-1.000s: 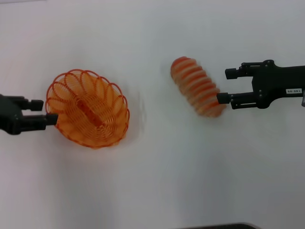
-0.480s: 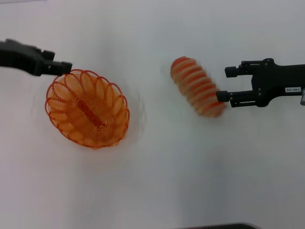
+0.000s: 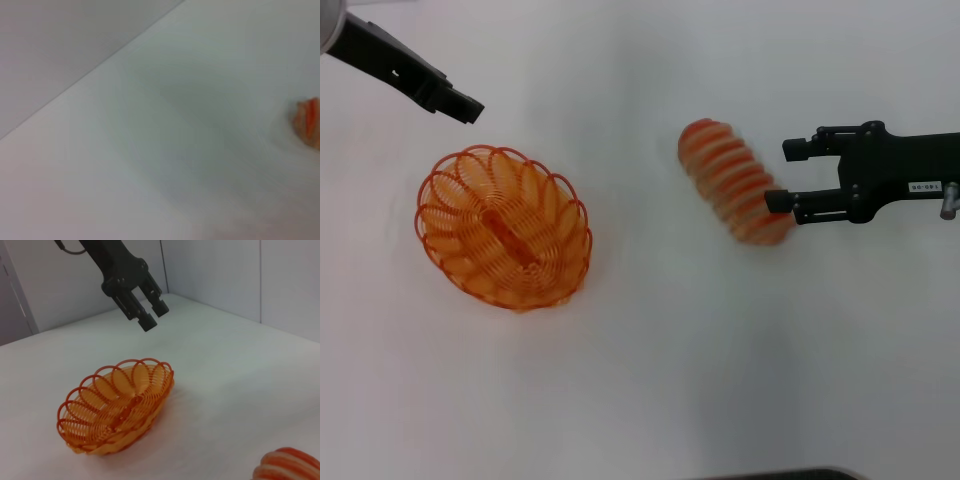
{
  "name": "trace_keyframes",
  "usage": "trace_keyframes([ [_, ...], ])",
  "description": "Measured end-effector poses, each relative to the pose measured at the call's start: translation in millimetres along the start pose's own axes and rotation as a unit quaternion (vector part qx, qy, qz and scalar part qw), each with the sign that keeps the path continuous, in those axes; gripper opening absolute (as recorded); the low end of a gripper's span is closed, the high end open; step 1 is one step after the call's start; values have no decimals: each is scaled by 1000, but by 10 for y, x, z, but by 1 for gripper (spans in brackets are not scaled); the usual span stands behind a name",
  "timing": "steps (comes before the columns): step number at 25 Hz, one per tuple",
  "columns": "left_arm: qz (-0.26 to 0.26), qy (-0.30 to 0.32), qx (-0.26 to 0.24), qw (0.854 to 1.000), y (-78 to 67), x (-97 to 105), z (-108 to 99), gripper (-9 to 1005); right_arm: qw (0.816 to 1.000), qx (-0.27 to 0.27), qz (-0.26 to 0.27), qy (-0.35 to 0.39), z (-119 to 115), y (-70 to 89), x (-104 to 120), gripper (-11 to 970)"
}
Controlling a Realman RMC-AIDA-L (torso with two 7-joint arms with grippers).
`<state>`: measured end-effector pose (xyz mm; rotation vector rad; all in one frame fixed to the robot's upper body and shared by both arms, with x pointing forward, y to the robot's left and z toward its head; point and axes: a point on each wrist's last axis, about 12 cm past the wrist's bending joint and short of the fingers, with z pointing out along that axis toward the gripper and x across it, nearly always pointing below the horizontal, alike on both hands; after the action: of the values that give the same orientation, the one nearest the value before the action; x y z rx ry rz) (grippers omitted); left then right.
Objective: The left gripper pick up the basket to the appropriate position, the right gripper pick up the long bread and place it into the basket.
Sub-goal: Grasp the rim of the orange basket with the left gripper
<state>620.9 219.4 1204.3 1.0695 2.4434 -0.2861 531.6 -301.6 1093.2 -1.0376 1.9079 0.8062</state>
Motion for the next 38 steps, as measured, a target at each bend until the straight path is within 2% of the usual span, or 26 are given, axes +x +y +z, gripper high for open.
trace_keyframes([
  [9,3,74,-35,997,-17,-169,87,650,1000,0,-6,0,78,-16,8,790],
  [15,3,86,-36,996,-55,-205,155,660,1000,-1,-13,1,101,-22,4,790],
  [18,-1,96,-31,995,-66,-210,231,822,1000,-2,-14,1,116,-24,1,790],
  [28,-11,123,-30,992,9,-122,512,811,1000,-4,-19,7,160,-31,1,790],
  [38,-19,137,-26,990,38,-22,595,812,1000,-8,-18,19,262,-36,12,790],
])
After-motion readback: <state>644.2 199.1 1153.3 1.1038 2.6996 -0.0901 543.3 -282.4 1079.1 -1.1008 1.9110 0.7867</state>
